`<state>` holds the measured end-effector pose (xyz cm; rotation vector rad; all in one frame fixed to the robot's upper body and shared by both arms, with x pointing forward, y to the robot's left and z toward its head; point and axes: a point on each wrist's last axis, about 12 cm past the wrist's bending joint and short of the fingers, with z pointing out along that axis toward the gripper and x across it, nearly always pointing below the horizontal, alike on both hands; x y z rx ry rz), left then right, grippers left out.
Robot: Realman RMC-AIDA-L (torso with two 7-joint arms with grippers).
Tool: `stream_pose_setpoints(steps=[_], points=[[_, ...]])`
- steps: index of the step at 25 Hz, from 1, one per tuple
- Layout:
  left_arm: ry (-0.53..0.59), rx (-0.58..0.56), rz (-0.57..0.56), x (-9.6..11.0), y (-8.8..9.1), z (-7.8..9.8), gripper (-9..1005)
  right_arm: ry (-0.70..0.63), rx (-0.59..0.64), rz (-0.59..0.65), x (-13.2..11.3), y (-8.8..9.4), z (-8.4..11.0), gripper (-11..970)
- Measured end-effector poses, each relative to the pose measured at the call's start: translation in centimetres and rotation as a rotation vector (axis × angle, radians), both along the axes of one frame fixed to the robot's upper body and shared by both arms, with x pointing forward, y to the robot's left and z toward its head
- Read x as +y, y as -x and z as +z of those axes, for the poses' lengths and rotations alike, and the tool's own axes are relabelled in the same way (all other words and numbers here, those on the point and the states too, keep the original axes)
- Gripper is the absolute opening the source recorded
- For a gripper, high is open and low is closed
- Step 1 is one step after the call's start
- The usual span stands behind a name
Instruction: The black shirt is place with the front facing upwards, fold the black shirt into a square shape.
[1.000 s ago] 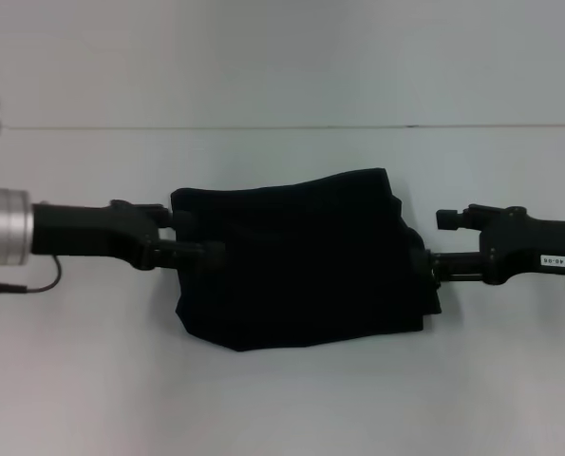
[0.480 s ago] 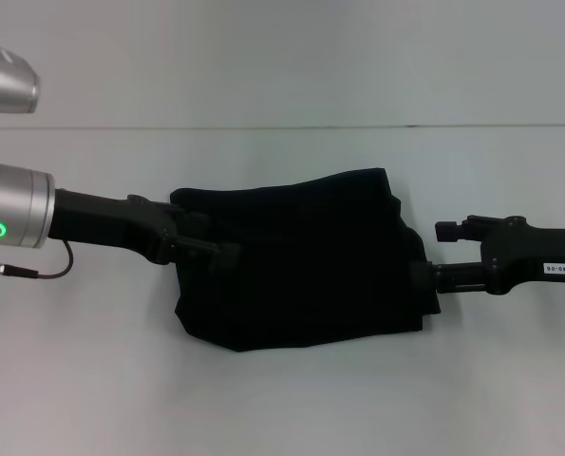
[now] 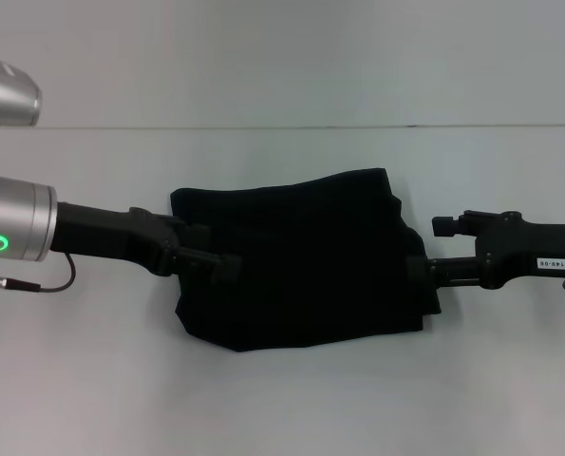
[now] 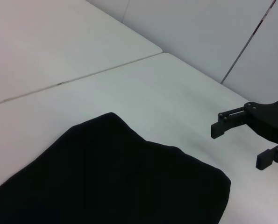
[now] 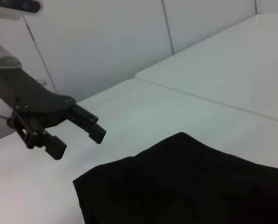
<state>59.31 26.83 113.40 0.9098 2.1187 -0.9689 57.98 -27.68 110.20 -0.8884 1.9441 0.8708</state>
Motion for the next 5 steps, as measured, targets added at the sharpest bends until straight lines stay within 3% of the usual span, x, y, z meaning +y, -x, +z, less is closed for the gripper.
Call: stream_pose_setpoints(steps=[5], points=[[0.007, 0.006, 0.006, 0.06, 0.17, -0.20, 874, 0.008, -0.004, 0.005, 0.07, -0.01, -0.09, 938]])
